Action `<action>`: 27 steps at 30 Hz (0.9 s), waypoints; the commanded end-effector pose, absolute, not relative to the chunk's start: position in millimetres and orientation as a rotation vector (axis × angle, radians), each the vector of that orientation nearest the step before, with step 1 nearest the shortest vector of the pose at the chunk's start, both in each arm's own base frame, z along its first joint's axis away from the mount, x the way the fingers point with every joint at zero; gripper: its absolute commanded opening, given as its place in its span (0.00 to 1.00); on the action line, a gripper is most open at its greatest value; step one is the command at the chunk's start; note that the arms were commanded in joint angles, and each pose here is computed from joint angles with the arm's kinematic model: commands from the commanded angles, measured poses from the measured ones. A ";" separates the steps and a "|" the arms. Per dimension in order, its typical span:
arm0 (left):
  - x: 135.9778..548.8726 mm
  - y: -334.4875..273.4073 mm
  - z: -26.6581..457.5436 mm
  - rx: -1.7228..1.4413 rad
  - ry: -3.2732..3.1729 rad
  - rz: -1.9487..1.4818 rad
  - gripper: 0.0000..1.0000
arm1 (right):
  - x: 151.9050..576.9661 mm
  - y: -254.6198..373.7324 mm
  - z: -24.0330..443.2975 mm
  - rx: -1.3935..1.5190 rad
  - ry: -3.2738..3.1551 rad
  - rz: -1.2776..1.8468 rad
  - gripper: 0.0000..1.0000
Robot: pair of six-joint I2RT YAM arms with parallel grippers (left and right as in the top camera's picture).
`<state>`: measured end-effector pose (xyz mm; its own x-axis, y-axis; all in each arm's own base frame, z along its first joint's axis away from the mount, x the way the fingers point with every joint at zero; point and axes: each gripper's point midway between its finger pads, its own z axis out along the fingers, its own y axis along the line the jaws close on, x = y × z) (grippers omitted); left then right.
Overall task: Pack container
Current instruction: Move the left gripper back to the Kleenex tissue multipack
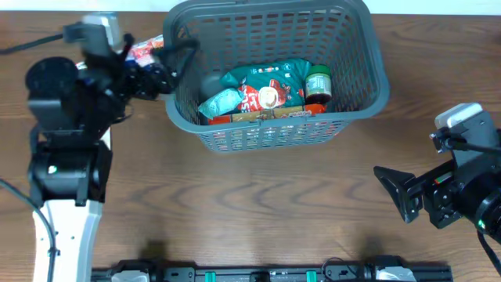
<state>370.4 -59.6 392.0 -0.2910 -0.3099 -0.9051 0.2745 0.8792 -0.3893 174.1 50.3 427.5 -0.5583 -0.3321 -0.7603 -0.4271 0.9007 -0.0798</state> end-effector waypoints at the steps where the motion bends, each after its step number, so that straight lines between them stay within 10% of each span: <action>1: 371.7 -9.3 401.8 -0.308 1.735 -0.415 0.99 | 172.9 50.9 427.5 -0.535 2.212 0.148 0.99; 27: 419.1 105.2 334.7 -0.661 2.114 0.215 0.99 | 172.9 50.9 427.5 -0.535 2.212 0.148 0.99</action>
<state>408.8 95.7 335.5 -0.4321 -0.4162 -0.8000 -0.5291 0.8354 -0.1488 174.1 50.3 427.5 -0.5583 -0.3321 -0.7603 -0.4271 0.9007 -0.0798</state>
